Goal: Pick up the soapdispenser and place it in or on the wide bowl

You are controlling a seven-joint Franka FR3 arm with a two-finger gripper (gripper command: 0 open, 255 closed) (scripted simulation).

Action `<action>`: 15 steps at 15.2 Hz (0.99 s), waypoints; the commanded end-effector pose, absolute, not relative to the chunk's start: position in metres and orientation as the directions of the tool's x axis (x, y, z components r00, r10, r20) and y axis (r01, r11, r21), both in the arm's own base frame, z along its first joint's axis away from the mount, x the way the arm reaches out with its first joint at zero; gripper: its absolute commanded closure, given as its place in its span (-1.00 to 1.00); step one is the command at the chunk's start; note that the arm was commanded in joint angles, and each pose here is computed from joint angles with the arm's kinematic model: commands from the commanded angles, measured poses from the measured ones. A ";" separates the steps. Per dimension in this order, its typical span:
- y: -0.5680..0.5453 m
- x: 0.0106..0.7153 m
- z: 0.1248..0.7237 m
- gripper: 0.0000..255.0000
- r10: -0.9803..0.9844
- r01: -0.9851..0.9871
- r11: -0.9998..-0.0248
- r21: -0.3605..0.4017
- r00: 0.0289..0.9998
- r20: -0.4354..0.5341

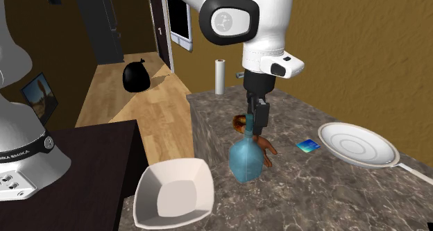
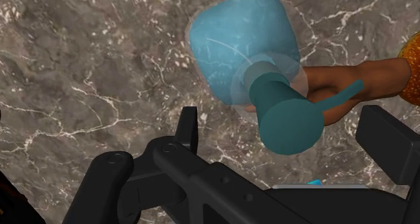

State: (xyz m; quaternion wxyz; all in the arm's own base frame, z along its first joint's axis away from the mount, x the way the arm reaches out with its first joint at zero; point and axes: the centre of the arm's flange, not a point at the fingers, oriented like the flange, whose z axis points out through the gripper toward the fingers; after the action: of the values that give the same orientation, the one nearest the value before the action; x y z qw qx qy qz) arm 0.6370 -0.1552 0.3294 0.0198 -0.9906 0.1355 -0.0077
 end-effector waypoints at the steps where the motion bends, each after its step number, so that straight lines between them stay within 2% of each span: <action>1: -0.155 0.637 0.329 -1.00 -0.269 -0.268 -0.963 -0.041 0.963 0.010; 2: -0.155 0.637 0.329 1.00 -0.269 -0.268 -0.963 -0.041 0.963 0.010; 11: -0.155 0.637 0.329 1.00 -0.269 -0.268 -0.963 -0.041 0.963 0.010; 15: -0.155 0.637 0.351 1.00 -0.269 -0.268 -0.963 -0.041 0.963 0.010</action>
State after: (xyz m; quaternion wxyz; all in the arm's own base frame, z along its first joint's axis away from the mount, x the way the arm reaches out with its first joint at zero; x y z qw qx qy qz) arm 0.6368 -0.1555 0.3454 0.0198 -0.9906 0.1354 -0.0075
